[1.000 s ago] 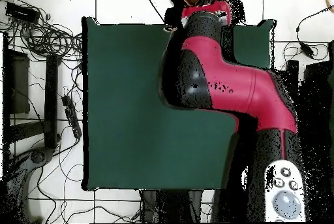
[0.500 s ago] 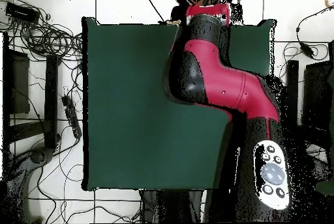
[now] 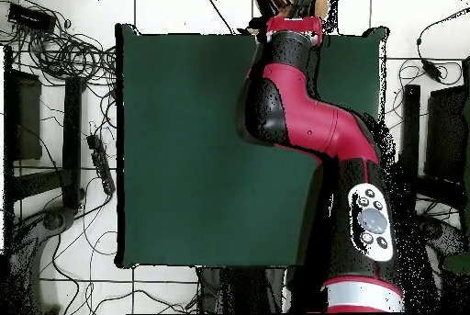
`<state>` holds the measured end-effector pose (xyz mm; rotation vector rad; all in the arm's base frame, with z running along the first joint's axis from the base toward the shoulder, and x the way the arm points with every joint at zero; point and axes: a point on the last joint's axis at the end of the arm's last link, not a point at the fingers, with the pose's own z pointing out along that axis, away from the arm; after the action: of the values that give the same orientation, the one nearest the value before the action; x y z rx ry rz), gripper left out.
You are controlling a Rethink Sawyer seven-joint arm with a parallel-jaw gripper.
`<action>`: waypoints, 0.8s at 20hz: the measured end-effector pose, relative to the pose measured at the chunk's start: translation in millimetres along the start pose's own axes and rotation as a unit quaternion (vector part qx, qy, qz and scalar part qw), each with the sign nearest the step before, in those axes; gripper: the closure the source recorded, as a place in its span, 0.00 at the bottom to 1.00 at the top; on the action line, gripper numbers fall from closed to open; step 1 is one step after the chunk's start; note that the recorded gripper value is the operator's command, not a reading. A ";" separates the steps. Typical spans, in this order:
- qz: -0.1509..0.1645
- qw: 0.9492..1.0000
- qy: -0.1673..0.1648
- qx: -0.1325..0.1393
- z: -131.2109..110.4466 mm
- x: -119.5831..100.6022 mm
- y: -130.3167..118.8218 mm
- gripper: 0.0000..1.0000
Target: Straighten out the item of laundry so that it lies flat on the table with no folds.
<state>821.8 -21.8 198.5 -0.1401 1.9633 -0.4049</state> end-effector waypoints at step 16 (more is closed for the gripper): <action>-0.003 1.000 0.003 0.005 35.5 62.9 17.4 1.00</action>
<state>829.1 -30.9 125.1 -0.1382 1.9658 -0.4200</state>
